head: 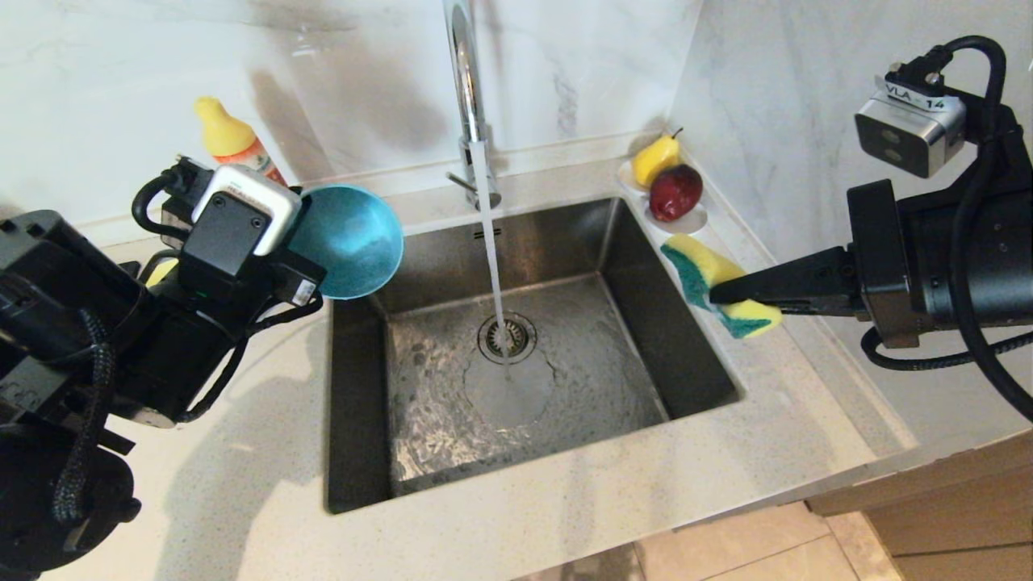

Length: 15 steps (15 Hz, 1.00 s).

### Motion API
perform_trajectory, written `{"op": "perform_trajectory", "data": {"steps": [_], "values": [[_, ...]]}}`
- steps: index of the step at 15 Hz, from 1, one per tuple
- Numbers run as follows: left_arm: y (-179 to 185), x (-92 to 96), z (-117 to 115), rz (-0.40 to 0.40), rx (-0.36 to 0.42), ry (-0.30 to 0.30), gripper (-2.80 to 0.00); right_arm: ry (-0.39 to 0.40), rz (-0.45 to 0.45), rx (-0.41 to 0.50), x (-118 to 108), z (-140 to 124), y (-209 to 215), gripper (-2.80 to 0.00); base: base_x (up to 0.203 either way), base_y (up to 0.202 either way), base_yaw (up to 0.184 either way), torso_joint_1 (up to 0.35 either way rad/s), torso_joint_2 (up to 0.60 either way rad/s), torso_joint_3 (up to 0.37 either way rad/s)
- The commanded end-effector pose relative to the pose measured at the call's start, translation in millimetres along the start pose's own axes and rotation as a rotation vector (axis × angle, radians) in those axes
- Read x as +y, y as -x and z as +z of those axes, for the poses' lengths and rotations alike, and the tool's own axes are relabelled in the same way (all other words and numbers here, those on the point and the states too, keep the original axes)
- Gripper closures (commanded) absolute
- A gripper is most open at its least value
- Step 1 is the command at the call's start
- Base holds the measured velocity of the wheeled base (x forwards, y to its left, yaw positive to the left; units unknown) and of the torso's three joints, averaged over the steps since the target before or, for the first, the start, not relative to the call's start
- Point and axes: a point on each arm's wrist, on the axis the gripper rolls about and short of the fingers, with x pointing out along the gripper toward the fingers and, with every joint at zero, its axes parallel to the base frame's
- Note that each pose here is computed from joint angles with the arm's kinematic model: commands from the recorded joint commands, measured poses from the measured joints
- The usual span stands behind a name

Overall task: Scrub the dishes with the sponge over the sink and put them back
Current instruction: Rinse the bowl, then place the bowl on the table

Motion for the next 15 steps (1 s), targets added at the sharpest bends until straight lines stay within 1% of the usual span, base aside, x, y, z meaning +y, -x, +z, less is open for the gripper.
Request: {"op": "perform_trajectory", "data": {"steps": [1,3,4,5,8,13,14,15], "values": [[-10.0,-0.5,-1.4,0.011,0.024,-0.072,0.0,-0.005,-0.002,0.002,-0.6,0.0,0.0,0.0,0.0,0.0,0.0,0.0,0.0,0.0],[-13.4,0.5,-1.4,0.009,0.066,-0.129,0.0,-0.007,-0.007,-0.008,-2.2,1.4,2.3,0.0,0.0,0.0,0.0,0.0,0.0,0.0],[-13.5,0.8,-1.8,0.01,0.069,-0.133,0.0,-0.007,-0.007,-0.008,-2.1,1.4,2.6,0.0,0.0,0.0,0.0,0.0,0.0,0.0],[-13.5,2.5,-3.4,0.016,0.074,-0.165,0.0,-0.007,-0.007,-0.009,-2.0,1.4,2.9,0.0,0.0,0.0,0.0,0.0,0.0,0.0],[-12.9,2.3,-5.0,0.022,0.083,-0.165,0.0,-0.008,-0.008,-0.006,-2.4,1.4,1.7,0.0,0.0,0.0,0.0,0.0,0.0,0.0],[-14.6,6.4,-3.1,0.042,0.085,-0.149,0.0,-0.01,-0.009,-0.007,-2.7,1.6,1.8,0.0,0.0,0.0,0.0,0.0,0.0,0.0],[-18.7,14.0,0.2,0.081,0.091,-0.099,0.0,-0.011,-0.011,-0.005,-3.1,1.4,1.0,0.0,0.0,0.0,0.0,0.0,0.0,0.0],[-19.4,18.2,2.9,0.081,0.104,-0.069,0.0,-0.011,-0.013,-0.002,-3.6,1.1,0.2,0.0,0.0,0.0,0.0,0.0,0.0,0.0]]}}
